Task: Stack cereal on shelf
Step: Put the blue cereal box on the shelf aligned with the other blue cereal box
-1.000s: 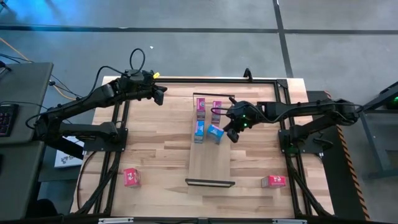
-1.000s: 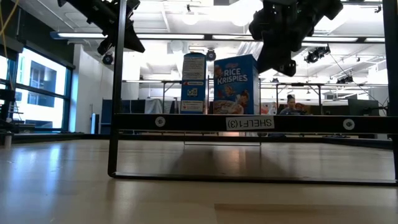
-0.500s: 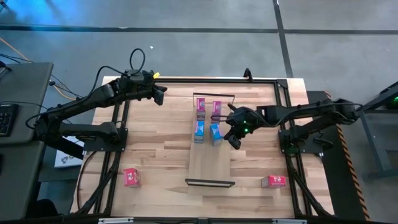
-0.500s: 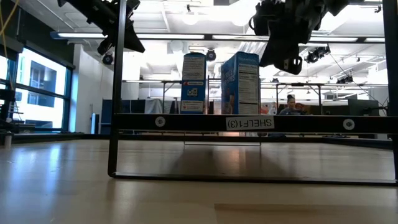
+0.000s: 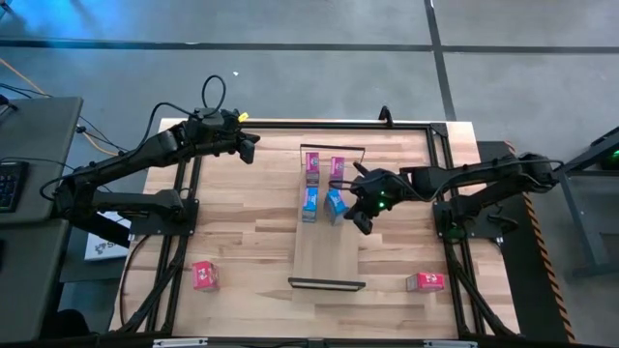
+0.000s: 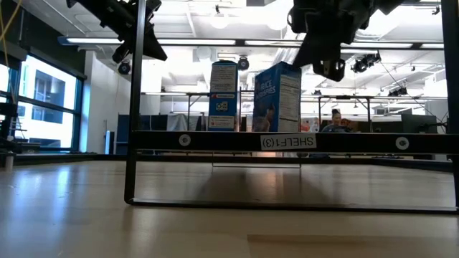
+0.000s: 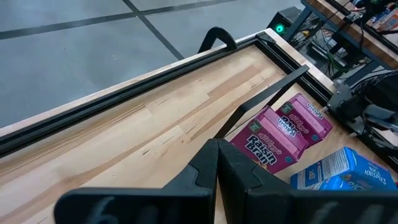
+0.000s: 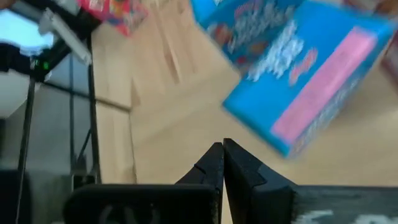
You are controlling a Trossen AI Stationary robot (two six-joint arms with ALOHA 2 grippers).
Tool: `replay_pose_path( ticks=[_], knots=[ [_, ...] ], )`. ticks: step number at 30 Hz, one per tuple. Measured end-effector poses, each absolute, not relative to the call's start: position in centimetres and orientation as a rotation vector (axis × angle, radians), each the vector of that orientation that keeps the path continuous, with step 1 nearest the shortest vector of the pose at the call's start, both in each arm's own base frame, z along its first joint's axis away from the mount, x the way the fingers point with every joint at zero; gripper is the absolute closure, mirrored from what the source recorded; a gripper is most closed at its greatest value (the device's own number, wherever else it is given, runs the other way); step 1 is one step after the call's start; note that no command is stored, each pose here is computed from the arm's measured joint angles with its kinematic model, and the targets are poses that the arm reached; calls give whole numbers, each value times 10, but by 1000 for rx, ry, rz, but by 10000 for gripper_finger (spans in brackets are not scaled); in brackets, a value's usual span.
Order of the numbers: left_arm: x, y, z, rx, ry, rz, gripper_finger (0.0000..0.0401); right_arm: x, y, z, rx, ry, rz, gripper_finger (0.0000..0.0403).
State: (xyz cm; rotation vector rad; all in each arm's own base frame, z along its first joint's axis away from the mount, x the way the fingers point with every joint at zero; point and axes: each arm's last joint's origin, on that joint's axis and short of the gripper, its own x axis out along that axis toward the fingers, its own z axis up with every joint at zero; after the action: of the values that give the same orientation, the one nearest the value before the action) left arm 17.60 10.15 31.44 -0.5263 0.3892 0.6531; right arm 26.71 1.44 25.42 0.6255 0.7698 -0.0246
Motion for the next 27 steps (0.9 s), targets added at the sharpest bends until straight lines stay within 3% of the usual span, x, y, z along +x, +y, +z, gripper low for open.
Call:
replay_pose_path(
  ticks=[7,17,27],
  knots=[
    [176,101,314,-525,390,653,401,256,13,244,573,910,-87,403],
    [176,102,314,-528,389,654,401,261,-4,246,525,824,-208,403],
    [176,101,314,-528,389,653,401,266,-2,243,575,826,-168,403]
  ],
)
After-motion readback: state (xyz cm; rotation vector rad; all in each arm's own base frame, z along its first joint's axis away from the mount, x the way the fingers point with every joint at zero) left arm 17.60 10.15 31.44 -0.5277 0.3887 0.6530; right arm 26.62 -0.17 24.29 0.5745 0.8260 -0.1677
